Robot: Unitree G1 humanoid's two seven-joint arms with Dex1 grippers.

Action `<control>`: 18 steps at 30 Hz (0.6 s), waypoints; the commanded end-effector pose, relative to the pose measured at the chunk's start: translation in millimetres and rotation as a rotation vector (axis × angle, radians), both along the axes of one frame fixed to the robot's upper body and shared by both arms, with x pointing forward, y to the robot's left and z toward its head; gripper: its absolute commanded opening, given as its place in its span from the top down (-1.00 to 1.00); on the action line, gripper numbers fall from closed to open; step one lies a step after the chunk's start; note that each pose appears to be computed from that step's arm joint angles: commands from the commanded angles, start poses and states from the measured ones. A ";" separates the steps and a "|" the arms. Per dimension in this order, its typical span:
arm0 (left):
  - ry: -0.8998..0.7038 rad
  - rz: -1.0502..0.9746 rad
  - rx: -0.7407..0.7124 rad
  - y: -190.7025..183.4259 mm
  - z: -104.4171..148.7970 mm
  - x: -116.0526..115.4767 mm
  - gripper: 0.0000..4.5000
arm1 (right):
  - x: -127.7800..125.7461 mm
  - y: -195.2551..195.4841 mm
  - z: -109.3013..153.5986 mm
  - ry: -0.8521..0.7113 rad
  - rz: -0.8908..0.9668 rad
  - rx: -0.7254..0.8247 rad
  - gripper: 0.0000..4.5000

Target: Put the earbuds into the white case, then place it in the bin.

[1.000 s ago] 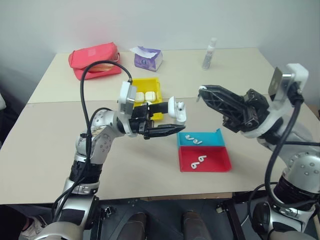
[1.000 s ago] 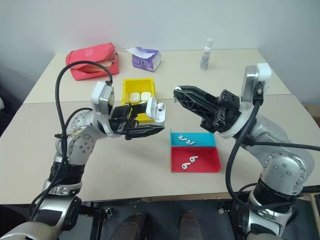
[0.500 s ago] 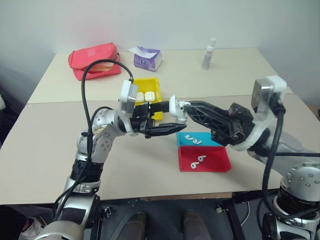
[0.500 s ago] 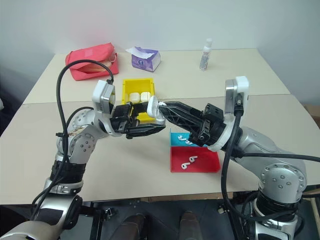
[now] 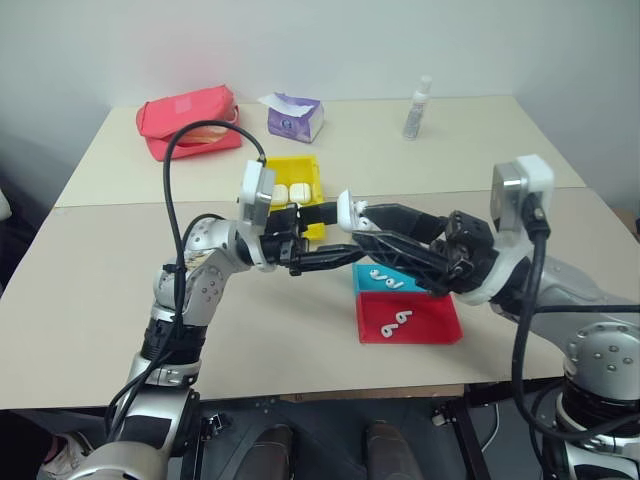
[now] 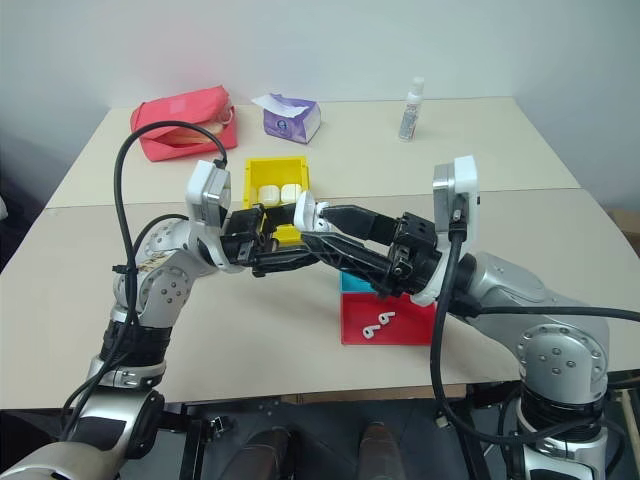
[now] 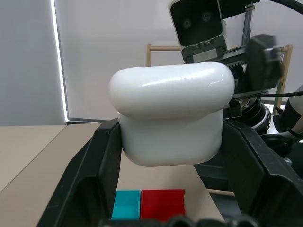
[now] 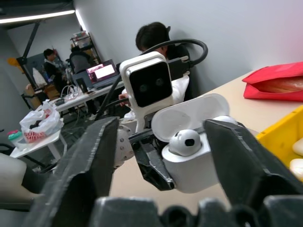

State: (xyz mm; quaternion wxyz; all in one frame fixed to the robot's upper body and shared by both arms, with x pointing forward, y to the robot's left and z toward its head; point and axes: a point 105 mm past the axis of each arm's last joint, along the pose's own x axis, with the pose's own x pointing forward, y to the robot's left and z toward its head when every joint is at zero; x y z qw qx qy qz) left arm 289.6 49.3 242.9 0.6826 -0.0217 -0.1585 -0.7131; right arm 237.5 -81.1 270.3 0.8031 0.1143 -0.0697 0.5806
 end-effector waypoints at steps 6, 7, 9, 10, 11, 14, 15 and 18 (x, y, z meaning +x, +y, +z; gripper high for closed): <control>-0.049 -0.013 -0.010 -0.7 7.3 -4.3 -0.25 | -10.5 -7.1 6.9 -0.047 0.030 -0.011 -0.76; -0.046 -0.010 -0.007 -0.6 6.2 -3.6 -0.25 | -11.0 -7.8 7.3 -0.052 0.031 -0.015 -0.76; -0.034 0.001 0.000 -0.9 3.6 -1.1 -0.25 | -10.3 -10.4 9.0 -0.063 0.020 -0.024 -0.76; -0.027 0.009 0.006 -0.9 1.8 1.0 -0.25 | -8.2 -12.3 10.7 -0.069 0.005 -0.032 -0.69; -0.023 0.016 0.012 -1.1 -0.4 2.5 -0.25 | -6.4 -14.1 12.3 -0.068 -0.003 -0.041 -0.60; -0.016 0.015 0.021 -2.8 -5.4 4.7 -0.25 | -2.3 -16.3 18.0 -0.105 -0.025 -0.126 -0.21; -0.019 0.012 0.025 -3.7 -6.3 5.0 -0.25 | -0.4 -16.4 20.5 -0.116 -0.033 -0.153 -0.04; -0.027 0.007 0.032 -7.7 -7.7 7.1 -0.25 | 7.0 -15.3 31.8 -0.153 -0.048 -0.233 0.43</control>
